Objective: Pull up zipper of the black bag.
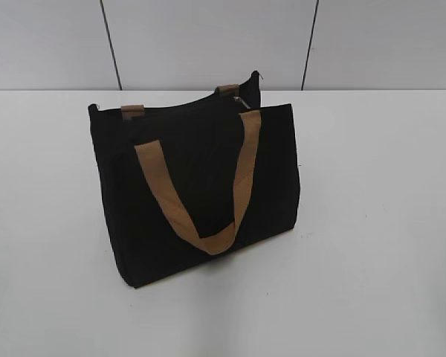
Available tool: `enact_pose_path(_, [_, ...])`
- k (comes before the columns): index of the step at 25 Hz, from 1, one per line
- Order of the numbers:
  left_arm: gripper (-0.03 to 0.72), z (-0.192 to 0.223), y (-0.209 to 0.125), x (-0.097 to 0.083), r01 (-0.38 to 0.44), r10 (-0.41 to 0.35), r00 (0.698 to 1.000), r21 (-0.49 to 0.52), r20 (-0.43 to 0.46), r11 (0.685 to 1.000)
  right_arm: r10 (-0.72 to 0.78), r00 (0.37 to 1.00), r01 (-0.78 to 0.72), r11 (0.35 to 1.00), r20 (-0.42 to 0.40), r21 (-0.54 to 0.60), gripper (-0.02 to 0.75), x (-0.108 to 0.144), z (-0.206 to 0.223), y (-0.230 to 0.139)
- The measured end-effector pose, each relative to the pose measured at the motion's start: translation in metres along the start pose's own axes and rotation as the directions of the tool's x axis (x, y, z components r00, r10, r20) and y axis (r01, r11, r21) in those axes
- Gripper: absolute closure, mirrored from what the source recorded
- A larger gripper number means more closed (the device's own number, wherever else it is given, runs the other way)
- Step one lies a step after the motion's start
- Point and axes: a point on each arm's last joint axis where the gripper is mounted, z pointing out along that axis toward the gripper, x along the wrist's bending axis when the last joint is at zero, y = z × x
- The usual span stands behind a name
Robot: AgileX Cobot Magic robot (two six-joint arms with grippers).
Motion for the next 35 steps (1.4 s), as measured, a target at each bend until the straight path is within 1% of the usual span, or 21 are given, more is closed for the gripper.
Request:
enact_pose_path(3, [0.252, -0.005, -0.004, 0.000, -0.001, 0.001, 1.000, -0.038, 0.000, 0.999, 0.003, 1.000, -0.003, 1.000, 0.003, 0.018, 0.273, -0.001, 0.007, -0.004])
enact_pose_path(6, [0.252, -0.005, -0.004, 0.000, -0.001, 0.000, 1.000, -0.046, -0.006, 0.999, 0.004, 1.000, -0.004, 1.000, 0.009, -0.015, 0.273, -0.002, 0.012, -0.003])
enact_pose_path(9, [0.252, -0.005, -0.003, 0.000, -0.010, 0.009, 1.000, -0.066, -0.012, 0.998, 0.006, 1.000, -0.005, 1.000, 0.012, -0.019, 0.274, -0.002, 0.017, -0.004])
enact_pose_path(14, [0.252, 0.002, -0.001, 0.000, -0.010, 0.009, 1.000, -0.114, -0.008, 0.993, 0.005, 1.000, -0.005, 1.000, 0.015, -0.027, 0.316, -0.003, 0.018, -0.004])
enact_pose_path(19, [0.253, 0.004, 0.000, 0.000, -0.010, 0.009, 1.000, -0.126, -0.007, 0.992, 0.005, 1.000, -0.005, 1.000, 0.018, -0.031, 0.356, -0.003, 0.018, -0.003])
enact_pose_path(30, [0.252, 0.004, 0.000, 0.000, -0.011, 0.010, 1.000, -0.131, -0.007, 0.991, 0.006, 1.000, -0.006, 0.999, 0.018, -0.032, 0.367, -0.003, 0.018, -0.003])
enact_pose_path(32, [0.252, 0.004, 0.000, 0.000, -0.007, 0.005, 1.000, -0.131, -0.014, 0.991, 0.006, 1.000, -0.006, 0.999, 0.018, -0.032, 0.367, -0.003, 0.018, -0.003])
enact_pose_path(35, [0.252, 0.004, 0.000, -0.001, 0.013, -0.021, 0.998, -0.135, -0.055, 0.991, 0.006, 1.000, -0.006, 0.999, 0.018, -0.032, 0.367, -0.003, 0.018, -0.003])
